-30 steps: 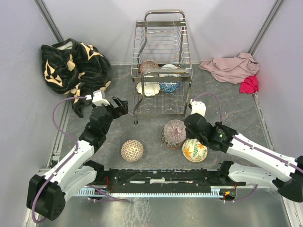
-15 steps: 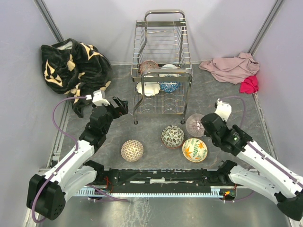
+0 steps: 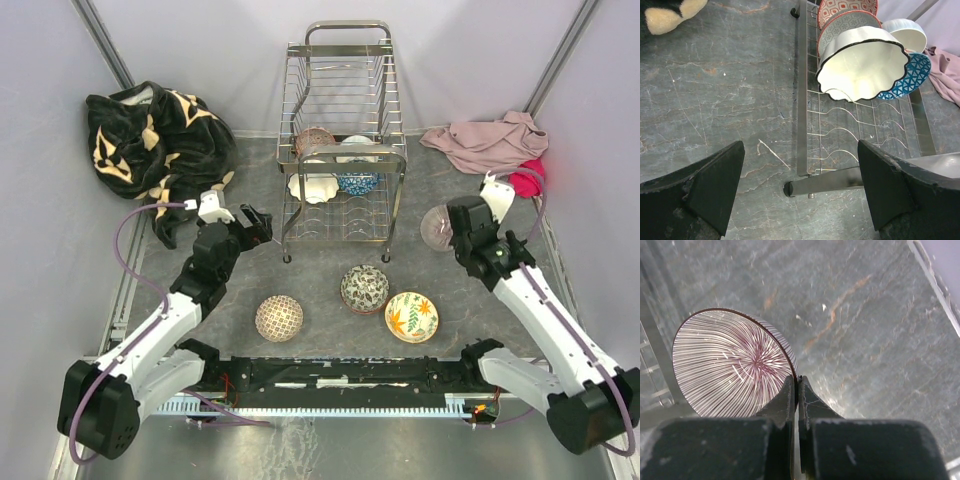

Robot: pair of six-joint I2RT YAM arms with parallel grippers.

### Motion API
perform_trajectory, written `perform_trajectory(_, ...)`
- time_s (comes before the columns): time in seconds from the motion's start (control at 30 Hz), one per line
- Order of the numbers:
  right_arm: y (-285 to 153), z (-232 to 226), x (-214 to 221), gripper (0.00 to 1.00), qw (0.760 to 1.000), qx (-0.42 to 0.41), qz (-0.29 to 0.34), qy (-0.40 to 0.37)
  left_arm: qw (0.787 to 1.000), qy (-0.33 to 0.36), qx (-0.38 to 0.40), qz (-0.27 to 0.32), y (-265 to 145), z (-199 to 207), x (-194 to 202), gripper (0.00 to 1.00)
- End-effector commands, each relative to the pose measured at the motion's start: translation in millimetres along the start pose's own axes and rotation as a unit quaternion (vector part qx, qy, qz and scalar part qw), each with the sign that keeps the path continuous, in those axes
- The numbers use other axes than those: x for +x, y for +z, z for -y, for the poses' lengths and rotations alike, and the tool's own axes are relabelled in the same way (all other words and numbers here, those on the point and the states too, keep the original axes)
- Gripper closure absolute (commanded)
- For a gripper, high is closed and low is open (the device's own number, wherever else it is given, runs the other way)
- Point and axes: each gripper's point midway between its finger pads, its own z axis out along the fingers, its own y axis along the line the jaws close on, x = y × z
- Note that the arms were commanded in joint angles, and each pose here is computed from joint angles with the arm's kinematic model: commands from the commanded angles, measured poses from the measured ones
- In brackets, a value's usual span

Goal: Load the bowls into the dish rack
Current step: Place the bowl in the dish rack.

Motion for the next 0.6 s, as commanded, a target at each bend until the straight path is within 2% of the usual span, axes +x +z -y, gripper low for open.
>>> perform_trajectory(0.0, 11, -31, -82, 1.0, 0.993, -0.051, 0.091, 0.056, 1.0, -0.004, 0.024, 0.02, 3, 12, -11, 0.01)
perform_trajectory(0.27, 47, -105, -138, 1.0, 0.975, -0.157, 0.153, 0.025, 0.999, -0.003, 0.033, 0.017, 7, 17, -10, 0.01)
perform_trajectory(0.4, 63, -136, -143, 1.0, 0.963, -0.203, 0.177, -0.013, 0.999, 0.0, 0.035, 0.013, 10, 18, -8, 0.01)
perform_trajectory(0.57, 89, -155, -135, 1.0, 0.948, -0.221, 0.219, -0.06, 0.999, 0.002, 0.035, 0.011, 13, 18, -6, 0.01)
